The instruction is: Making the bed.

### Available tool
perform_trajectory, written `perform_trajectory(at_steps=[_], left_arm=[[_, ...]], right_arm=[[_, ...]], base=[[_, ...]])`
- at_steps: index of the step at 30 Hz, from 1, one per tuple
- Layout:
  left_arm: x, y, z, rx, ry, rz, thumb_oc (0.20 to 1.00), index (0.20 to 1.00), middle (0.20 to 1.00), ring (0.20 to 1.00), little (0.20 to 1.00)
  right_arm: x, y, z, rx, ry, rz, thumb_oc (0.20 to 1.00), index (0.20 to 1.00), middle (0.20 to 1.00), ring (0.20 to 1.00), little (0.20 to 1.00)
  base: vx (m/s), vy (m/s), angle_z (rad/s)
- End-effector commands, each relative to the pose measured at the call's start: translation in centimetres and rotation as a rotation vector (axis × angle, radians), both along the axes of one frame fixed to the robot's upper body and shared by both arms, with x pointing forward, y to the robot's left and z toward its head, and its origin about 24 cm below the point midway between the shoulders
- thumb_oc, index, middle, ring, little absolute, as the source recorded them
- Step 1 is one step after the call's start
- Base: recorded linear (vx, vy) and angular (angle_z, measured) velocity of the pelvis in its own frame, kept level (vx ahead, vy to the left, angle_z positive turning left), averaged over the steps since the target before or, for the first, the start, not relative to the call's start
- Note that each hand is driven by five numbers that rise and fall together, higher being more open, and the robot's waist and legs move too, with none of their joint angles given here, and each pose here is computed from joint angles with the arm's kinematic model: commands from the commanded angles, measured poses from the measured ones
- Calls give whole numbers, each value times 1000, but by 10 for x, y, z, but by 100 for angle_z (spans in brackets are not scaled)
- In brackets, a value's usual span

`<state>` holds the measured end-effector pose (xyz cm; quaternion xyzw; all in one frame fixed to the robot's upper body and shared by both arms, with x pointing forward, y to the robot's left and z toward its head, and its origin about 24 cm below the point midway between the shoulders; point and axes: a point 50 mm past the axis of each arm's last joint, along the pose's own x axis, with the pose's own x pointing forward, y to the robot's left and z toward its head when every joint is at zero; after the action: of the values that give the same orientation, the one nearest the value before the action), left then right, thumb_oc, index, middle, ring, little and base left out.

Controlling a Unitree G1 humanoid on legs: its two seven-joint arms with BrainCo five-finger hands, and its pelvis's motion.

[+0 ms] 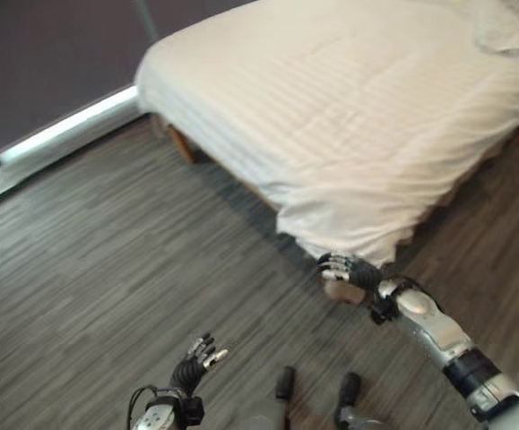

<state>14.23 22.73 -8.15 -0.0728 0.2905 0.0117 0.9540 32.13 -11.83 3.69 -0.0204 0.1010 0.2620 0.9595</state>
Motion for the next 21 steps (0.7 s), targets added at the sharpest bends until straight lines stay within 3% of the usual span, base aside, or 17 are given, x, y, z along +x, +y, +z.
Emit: perform_trajectory(at_steps=[1, 14, 21], left_arm=[[41, -6, 21, -5, -147, -53, 1000, 1000, 1000, 1000, 1000], [54, -19, 24, 3, -166, -153, 1000, 1000, 1000, 1000, 1000], [59, -22, 26, 5, -176, -166, 1000, 1000, 1000, 1000, 1000]], right_arm=[[30, -15, 47, -1, -186, -95, 200, 200, 200, 200, 200], [78, -70, 144, 238, -358, -405, 200, 200, 200, 200, 200], [85, -84, 159, 290, -358, -476, 200, 200, 200, 200, 200]], base=[[-45, 35, 29], [-5, 17, 5], [6, 16, 3]])
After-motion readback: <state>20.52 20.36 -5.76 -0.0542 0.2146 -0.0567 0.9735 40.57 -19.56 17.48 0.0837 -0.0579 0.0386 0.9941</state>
